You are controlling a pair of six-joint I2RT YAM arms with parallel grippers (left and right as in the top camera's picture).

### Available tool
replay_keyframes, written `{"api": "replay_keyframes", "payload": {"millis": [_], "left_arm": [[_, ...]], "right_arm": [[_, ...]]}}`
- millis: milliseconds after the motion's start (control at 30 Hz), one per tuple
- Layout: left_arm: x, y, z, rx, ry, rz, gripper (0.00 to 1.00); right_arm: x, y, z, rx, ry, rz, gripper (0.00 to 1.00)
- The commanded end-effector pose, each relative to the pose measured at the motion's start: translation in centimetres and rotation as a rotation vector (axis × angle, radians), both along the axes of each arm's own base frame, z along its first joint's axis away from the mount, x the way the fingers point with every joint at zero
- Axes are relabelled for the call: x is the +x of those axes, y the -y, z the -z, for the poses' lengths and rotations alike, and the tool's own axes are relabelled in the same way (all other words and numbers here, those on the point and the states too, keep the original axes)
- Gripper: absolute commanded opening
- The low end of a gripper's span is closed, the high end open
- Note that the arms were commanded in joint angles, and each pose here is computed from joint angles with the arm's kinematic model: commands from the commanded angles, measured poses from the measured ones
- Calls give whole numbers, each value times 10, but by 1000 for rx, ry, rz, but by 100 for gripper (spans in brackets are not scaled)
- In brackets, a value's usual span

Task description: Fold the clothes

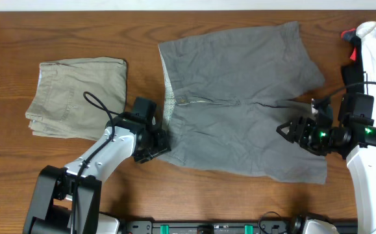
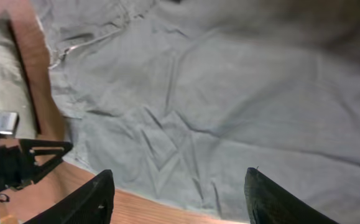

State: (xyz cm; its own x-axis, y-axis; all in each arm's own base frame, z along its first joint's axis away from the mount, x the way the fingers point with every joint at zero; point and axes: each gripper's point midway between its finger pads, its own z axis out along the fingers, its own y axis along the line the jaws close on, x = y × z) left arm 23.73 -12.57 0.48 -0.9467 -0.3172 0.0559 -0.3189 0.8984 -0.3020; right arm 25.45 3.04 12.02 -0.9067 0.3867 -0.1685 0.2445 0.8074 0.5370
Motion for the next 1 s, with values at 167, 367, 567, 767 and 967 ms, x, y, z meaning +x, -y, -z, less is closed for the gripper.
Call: {"api": "replay_keyframes", "payload": {"millis": [167,367,567,767,967], "left_arm": [[-6,-2,5,11,-23,-5,24],[-23,-7,6,27,-95,-4,41],[-41,-12,6,48,-174,-16,58],[-23,-6,6,22,-136,-145,60],[-18,-4,7,12,-134,-211,50]], "right_arm": [[-1,14,0,-69,0,17,66],[-1,15,1,-77,0,15,66],[-2,18,3,-99,0,5,67],[-2,18,3,-100,0,5,67],[-2,19,3,-106,-3,8,67]]}}
